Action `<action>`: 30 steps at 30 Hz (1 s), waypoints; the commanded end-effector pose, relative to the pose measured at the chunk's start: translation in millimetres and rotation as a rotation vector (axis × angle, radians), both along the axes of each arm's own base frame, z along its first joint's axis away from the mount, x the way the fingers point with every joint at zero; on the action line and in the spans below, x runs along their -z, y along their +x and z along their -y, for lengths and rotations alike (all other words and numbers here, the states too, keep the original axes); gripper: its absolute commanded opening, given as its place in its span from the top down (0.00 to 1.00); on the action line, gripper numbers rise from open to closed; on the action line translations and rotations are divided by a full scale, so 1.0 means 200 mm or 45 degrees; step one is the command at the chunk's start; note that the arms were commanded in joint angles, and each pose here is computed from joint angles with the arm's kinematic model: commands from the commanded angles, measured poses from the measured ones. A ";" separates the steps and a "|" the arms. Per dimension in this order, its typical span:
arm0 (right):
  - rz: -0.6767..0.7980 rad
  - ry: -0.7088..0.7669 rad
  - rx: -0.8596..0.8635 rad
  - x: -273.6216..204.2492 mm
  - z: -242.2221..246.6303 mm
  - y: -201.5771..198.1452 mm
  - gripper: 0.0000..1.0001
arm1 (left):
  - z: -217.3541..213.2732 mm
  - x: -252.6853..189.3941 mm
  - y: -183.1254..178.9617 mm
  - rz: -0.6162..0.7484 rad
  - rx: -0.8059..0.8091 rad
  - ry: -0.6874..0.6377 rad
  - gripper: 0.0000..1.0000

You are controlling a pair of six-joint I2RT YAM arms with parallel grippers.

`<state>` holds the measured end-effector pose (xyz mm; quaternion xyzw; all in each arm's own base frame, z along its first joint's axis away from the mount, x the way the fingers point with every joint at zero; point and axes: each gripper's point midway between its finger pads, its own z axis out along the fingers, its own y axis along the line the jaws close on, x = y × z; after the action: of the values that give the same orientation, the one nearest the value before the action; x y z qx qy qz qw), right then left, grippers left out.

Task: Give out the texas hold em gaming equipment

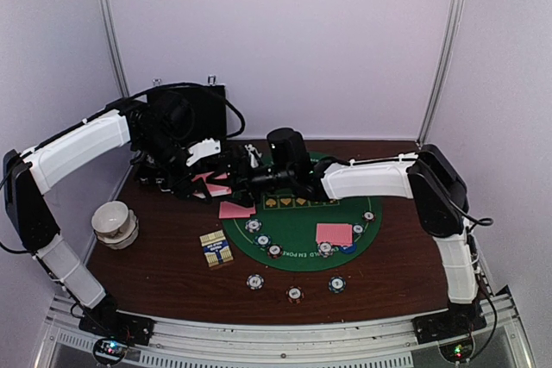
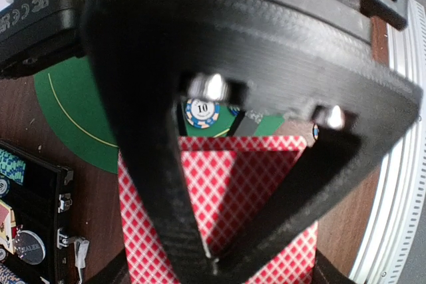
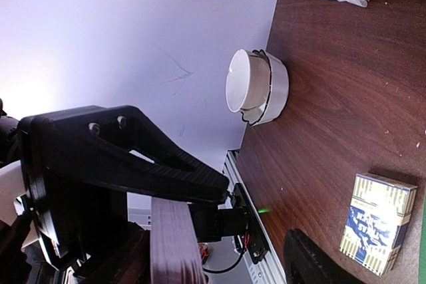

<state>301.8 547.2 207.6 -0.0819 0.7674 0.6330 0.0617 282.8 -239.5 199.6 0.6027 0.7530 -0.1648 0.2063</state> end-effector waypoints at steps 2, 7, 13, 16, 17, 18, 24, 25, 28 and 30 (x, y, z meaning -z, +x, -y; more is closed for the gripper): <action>-0.006 -0.005 0.050 0.01 0.10 0.06 0.36 | 0.01 -0.09 0.00 0.059 0.007 -0.058 1.00; 0.008 -0.036 0.064 0.02 0.16 0.07 0.40 | 0.00 -0.09 0.00 0.066 0.006 -0.056 1.00; 0.037 0.006 0.048 -0.07 0.18 0.05 0.43 | 0.00 -0.08 0.00 0.061 0.008 -0.051 1.00; 0.059 0.018 0.038 -0.13 0.19 0.04 0.45 | 0.00 -0.08 0.00 0.062 0.007 -0.050 1.00; 0.068 0.022 0.032 -0.15 0.20 0.03 0.45 | 0.00 -0.08 0.00 0.062 0.006 -0.048 1.00; 0.075 0.027 0.032 -0.17 0.20 0.03 0.47 | 0.00 -0.08 0.00 0.062 0.006 -0.048 1.00; 0.093 0.036 0.032 -0.24 0.24 0.00 0.58 | 0.00 -0.07 0.00 0.064 0.004 -0.041 1.00; 0.092 0.038 0.029 -0.24 0.24 0.00 0.60 | 0.00 -0.07 0.01 0.065 0.004 -0.039 1.00; 0.082 0.051 0.020 -0.26 0.24 -0.02 0.65 | 0.00 -0.07 0.01 0.063 0.004 -0.038 1.00; 0.072 0.063 0.013 -0.27 0.24 -0.02 0.69 | 0.00 -0.07 0.01 0.065 0.003 -0.035 1.00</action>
<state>302.2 505.6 240.1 -0.0854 0.7634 0.6348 0.0830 282.3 -237.6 198.4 0.6026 0.7542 -0.1609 0.2052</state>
